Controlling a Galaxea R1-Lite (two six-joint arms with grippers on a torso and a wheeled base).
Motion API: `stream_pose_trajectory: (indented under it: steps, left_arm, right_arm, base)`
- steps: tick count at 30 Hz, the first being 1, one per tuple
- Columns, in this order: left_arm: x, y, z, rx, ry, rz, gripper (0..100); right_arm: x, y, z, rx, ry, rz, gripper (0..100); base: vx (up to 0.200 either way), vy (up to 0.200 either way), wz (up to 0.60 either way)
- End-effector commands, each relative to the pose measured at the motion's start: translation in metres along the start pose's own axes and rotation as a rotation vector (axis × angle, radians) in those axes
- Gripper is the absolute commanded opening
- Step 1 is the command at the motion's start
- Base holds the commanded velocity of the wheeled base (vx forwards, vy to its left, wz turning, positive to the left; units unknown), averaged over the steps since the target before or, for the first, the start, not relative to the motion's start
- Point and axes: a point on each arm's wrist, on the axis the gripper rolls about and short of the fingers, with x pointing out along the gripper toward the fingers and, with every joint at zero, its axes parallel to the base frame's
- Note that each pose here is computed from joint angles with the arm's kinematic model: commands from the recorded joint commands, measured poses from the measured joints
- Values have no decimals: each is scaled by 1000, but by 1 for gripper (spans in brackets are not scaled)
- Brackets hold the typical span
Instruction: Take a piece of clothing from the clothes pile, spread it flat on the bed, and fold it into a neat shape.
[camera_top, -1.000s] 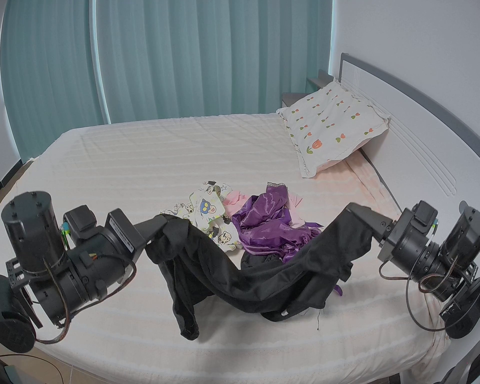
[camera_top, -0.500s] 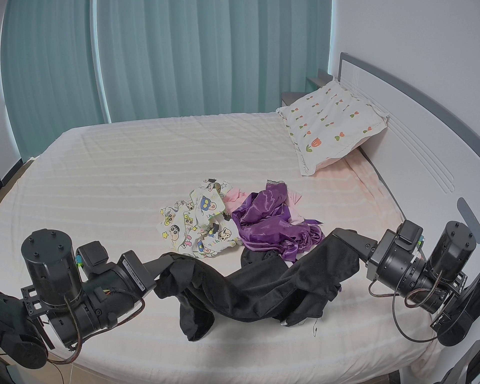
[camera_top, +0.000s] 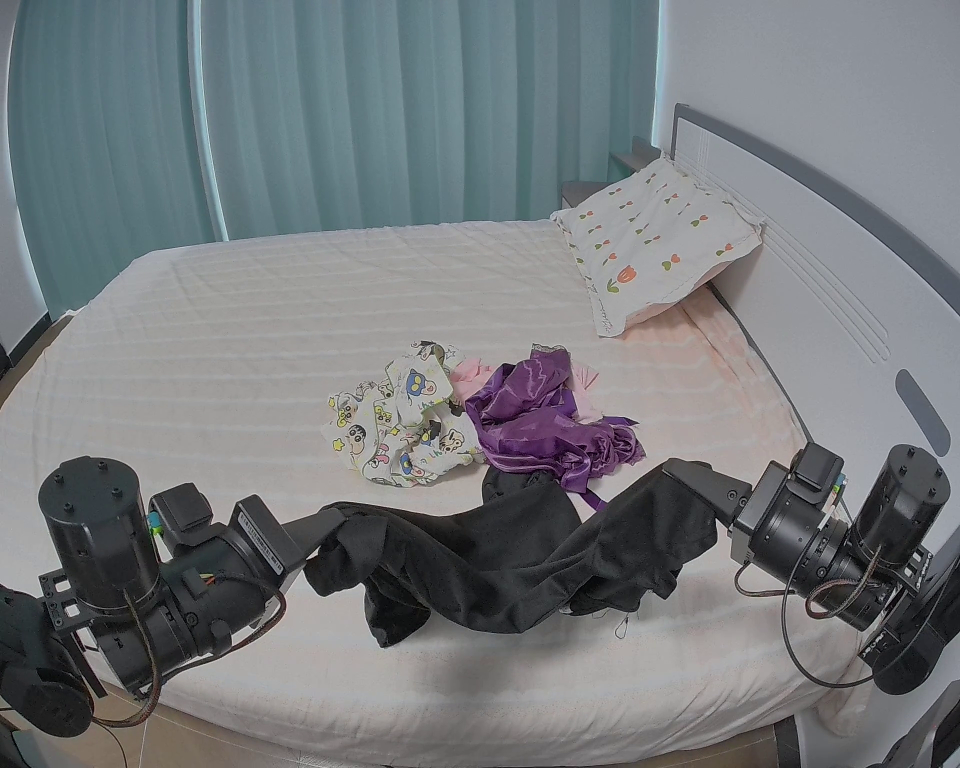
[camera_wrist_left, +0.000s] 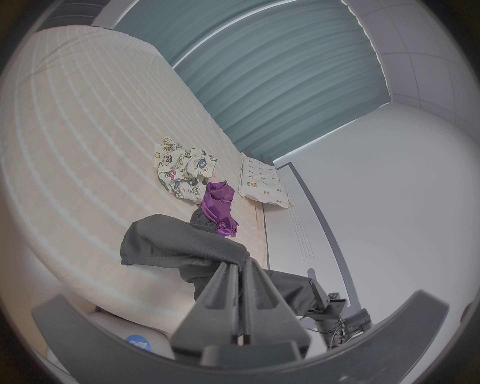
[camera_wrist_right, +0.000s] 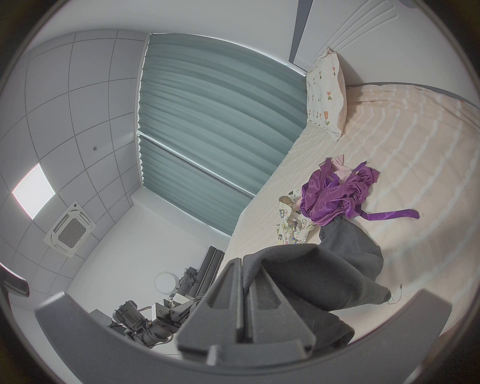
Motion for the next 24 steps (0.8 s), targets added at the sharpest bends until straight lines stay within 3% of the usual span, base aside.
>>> stream_pose_trajectory:
  steps: [1,3,8,24]
  left_arm:
    - [-2,-4,7,-58,-19,-23,0]
    - [-2,-4,7,-71,-11,-29,0]
    - [-7,-5,12,-79,8,-63,0]
    - [-6,-4,13,-79,3,-59,0]
  right_arm:
    - [1,0,0,0,-4,6,0]
    - [1,0,0,0,-4,6,0]
    - [0,2,1,-2,-8,15,0]
    - [-2,6,4,-8,-20,32,0]
  base:
    - [0,0,0]
    - [0,0,0]
    - [0,200,0]
    - [0,200,0]
